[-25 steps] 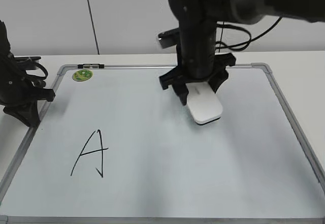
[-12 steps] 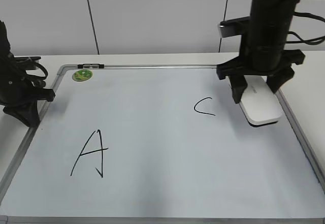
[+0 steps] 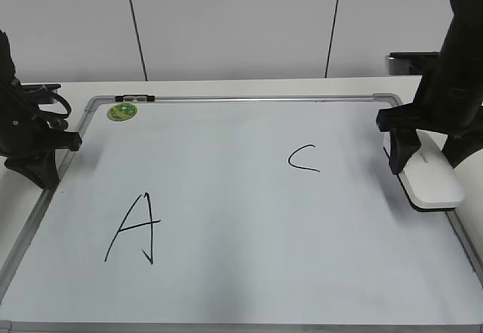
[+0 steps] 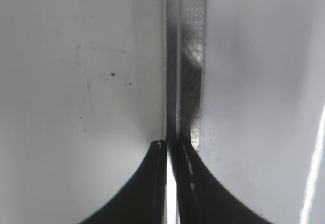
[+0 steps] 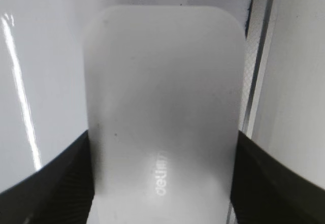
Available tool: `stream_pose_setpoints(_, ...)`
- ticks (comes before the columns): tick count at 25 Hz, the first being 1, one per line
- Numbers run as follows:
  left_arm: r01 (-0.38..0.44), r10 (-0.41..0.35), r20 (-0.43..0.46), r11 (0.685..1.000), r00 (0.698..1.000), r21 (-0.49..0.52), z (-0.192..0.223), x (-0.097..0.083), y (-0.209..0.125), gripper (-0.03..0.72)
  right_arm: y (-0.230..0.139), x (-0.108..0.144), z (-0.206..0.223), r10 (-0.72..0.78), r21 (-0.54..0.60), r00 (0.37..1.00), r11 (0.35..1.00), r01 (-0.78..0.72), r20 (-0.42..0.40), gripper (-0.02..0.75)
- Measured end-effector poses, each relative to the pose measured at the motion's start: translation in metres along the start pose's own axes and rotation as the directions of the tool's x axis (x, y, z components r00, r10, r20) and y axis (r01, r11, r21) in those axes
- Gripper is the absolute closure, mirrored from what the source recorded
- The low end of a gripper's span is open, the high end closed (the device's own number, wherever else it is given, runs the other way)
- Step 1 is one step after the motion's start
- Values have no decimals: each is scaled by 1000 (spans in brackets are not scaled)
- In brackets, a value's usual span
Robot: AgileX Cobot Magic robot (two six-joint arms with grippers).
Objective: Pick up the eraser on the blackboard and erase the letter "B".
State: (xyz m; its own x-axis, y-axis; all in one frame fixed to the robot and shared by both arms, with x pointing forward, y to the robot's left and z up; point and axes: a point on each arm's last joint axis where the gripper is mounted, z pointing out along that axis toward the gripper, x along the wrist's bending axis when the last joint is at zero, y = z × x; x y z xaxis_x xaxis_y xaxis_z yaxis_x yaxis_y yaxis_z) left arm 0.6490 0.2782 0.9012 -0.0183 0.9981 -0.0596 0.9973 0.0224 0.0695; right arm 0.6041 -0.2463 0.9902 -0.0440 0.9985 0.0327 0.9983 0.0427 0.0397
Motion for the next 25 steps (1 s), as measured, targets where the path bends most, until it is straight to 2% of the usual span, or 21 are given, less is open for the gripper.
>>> stream_pose_setpoints(9, 0, 0, 0, 1000, 1000, 0, 0, 0, 0, 666, 5, -25, 8, 42, 4, 997, 999, -42, -69, 213)
stream_pose_setpoints(13, 0, 0, 0, 1000, 1000, 0, 0, 0, 0, 666, 8, -28, 22, 31, 31, 998, 999, -29, -58, 213)
stream_pose_setpoints(25, 0, 0, 0, 1000, 1000, 1, 0, 0, 0, 666, 9, -30, 22, 15, 27, 999, 1000, -14, -36, 213)
